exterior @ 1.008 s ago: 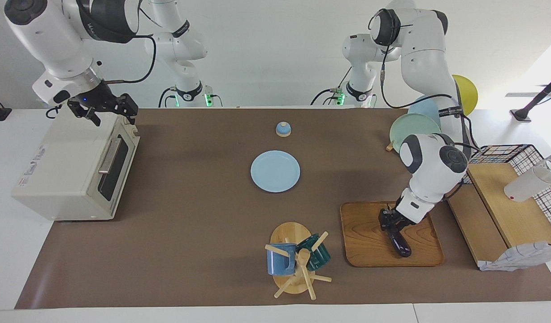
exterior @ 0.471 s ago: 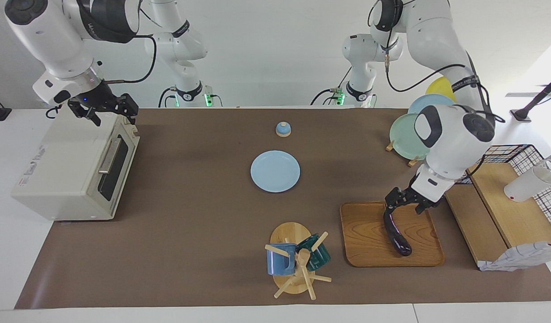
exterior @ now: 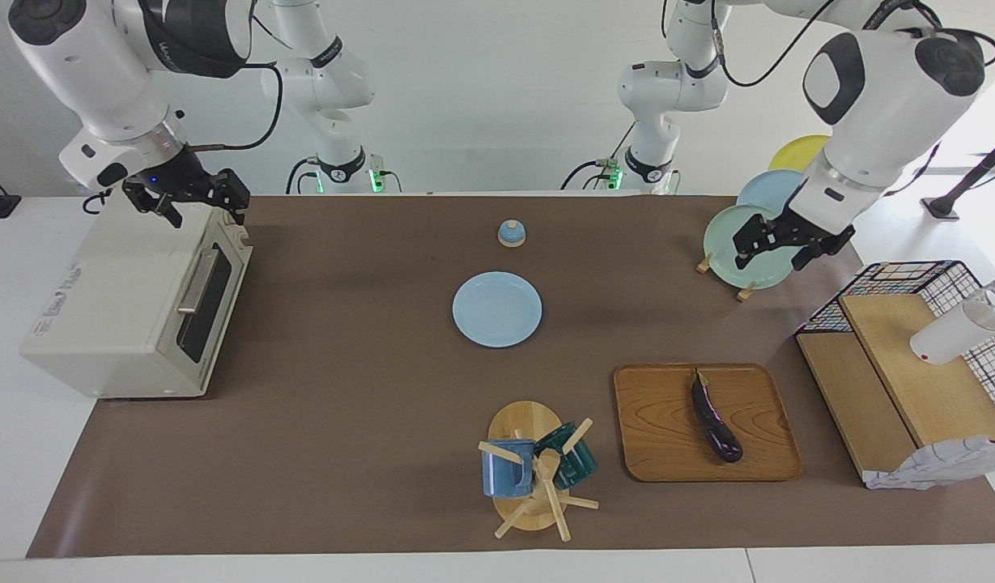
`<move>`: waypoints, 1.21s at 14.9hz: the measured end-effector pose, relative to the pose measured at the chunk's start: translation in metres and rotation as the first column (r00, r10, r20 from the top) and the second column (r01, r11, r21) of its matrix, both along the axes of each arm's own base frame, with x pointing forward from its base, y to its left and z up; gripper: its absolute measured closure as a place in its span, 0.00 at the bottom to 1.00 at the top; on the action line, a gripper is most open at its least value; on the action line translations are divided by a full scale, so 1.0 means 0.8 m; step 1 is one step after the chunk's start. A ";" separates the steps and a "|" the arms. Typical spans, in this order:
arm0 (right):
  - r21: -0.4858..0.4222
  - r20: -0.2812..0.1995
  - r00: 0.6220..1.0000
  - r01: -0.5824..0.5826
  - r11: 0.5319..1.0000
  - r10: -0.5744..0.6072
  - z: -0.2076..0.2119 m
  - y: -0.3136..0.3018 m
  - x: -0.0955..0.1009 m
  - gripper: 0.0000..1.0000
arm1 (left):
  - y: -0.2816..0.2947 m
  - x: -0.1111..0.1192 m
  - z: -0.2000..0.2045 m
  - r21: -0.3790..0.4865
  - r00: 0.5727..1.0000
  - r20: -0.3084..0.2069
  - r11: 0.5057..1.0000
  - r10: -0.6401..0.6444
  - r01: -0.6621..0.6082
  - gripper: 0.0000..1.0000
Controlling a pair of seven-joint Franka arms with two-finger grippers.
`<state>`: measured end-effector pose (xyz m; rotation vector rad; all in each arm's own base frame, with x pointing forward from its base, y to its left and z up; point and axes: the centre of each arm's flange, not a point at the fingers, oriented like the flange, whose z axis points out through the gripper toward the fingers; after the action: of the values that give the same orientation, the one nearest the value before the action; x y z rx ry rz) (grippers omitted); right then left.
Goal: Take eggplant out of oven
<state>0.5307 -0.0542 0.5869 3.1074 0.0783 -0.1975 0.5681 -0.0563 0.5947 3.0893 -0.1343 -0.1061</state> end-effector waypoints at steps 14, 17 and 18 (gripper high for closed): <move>0.000 0.000 1.000 0.000 1.000 0.000 0.000 0.000 0.000 0.00 | -0.008 -0.054 0.012 0.010 0.998 -0.049 1.000 0.025 -0.024 0.00; 0.000 0.000 1.000 0.000 1.000 0.000 0.000 0.000 0.000 0.00 | -0.009 -0.053 0.010 0.010 0.998 -0.053 1.000 0.024 -0.024 0.00; 0.000 0.000 1.000 0.000 1.000 0.000 0.000 0.000 0.000 0.00 | -0.010 -0.053 0.010 0.011 0.998 -0.053 1.000 0.024 -0.023 0.00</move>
<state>0.5307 -0.0542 0.5869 3.1074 0.0783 -0.1975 0.5257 -0.0642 0.6023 3.0937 -0.0956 -0.1890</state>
